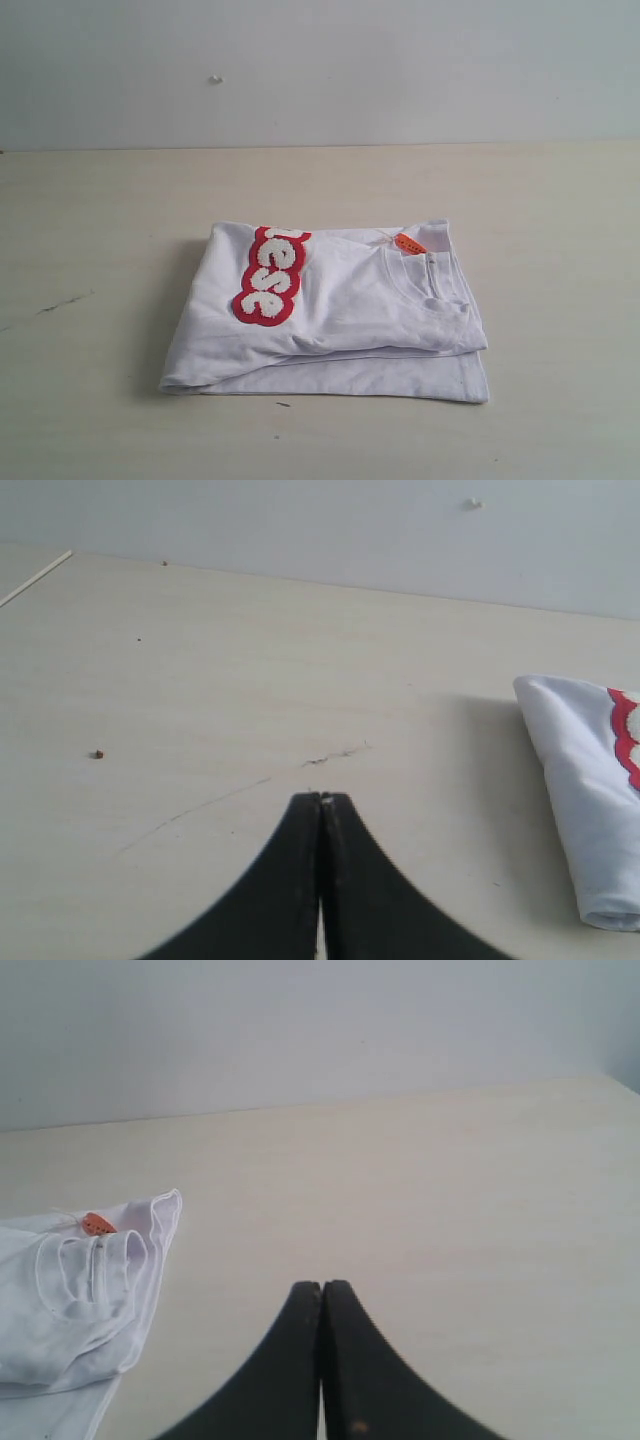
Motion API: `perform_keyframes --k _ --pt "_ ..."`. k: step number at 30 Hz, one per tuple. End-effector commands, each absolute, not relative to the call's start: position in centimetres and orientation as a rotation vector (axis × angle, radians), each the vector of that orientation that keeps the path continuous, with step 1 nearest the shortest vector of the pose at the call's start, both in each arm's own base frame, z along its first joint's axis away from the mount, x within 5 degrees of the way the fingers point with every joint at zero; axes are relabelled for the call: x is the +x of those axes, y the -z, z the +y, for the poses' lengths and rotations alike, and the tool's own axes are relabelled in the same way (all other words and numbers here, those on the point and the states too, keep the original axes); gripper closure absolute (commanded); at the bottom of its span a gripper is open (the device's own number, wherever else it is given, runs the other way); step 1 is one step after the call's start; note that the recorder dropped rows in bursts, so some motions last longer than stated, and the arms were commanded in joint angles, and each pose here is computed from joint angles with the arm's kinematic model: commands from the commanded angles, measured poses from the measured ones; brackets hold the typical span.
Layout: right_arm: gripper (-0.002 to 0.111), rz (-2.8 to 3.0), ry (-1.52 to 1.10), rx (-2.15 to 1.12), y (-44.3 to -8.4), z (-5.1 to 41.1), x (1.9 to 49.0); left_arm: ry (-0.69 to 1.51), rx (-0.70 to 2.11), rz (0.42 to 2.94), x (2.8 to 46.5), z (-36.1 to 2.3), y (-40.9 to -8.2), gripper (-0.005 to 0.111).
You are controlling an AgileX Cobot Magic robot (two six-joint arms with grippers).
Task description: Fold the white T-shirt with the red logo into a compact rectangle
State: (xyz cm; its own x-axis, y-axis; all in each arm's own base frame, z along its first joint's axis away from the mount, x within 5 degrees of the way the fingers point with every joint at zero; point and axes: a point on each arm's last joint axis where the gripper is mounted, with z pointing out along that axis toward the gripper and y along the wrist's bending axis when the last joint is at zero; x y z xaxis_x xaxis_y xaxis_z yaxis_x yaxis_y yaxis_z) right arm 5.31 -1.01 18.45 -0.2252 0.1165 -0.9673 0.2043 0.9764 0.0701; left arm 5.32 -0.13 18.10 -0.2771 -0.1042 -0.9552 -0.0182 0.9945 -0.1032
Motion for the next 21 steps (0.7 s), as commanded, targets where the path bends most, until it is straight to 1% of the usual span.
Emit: perform_keyframes --k 1,21 --pt "0.108 1.813 0.131 0.184 -18.28 -1.04 5.26 0.083 -0.097 1.838 5.32 -0.1 -18.11 0.107" --pt "0.108 1.815 0.141 0.168 -18.28 -1.01 5.27 0.083 -0.097 1.838 5.32 -0.1 -18.11 0.107"
